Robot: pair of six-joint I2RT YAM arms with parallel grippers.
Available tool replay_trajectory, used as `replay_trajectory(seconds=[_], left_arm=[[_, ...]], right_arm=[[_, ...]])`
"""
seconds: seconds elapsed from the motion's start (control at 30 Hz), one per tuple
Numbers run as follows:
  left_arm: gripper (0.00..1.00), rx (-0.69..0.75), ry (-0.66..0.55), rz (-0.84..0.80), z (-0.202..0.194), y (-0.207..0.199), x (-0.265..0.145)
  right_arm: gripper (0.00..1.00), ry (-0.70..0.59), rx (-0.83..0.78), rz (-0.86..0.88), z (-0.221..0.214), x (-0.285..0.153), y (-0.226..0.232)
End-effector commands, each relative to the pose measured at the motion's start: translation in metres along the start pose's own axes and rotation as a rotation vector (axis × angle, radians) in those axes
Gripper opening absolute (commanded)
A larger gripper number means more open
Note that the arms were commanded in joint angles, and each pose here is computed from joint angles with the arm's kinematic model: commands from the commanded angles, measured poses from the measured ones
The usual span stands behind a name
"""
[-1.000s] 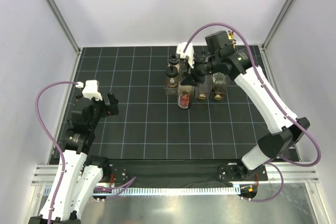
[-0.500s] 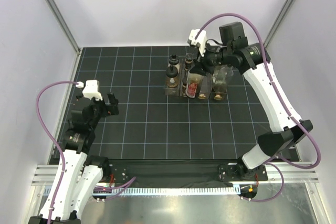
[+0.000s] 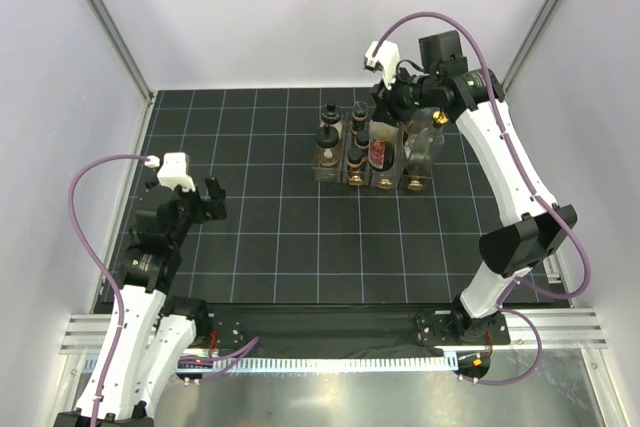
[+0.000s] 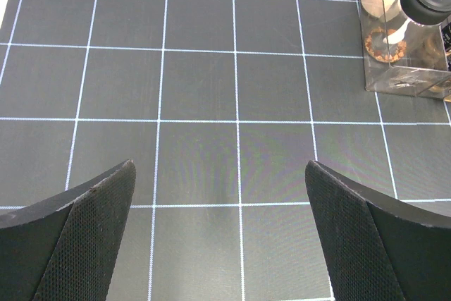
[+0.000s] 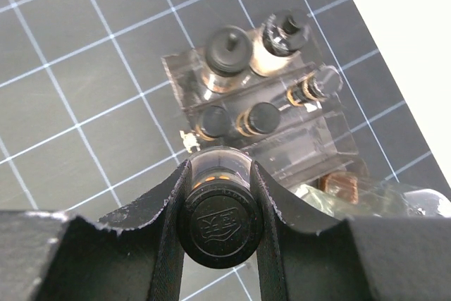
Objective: Organize the condiment bottles
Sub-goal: Pick up the bottle from the center of the board, then place the bottle in the storage box.
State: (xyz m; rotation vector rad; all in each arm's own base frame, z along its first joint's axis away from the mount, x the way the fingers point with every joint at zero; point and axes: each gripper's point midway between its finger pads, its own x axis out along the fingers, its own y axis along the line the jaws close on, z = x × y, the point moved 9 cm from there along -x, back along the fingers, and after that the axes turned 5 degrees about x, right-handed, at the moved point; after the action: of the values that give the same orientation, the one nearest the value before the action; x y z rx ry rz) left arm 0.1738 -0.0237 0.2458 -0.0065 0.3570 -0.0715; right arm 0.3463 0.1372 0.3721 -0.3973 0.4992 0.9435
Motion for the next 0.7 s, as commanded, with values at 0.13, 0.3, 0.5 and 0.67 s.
replay_trajectory(seconds=[0.13, 0.3, 0.5, 0.67], left_arm=[[1.00, 0.003, -0.044, -0.008, 0.006, 0.000, 0.002], [1.00, 0.003, -0.042, -0.007, 0.006, 0.000, 0.002], [1.00, 0.004, -0.040, -0.008, 0.006, 0.000, 0.003], [1.00, 0.004, -0.037, -0.008, 0.006, 0.000, 0.003]], right_arm=[[0.04, -0.150, -0.104, -0.179, 0.038, -0.015, -0.030], [0.04, -0.132, -0.102, -0.202, 0.032, -0.008, -0.039], [0.04, -0.108, -0.093, -0.225, 0.021, 0.005, -0.049], [0.04, -0.087, -0.093, -0.223, 0.010, 0.016, -0.052]])
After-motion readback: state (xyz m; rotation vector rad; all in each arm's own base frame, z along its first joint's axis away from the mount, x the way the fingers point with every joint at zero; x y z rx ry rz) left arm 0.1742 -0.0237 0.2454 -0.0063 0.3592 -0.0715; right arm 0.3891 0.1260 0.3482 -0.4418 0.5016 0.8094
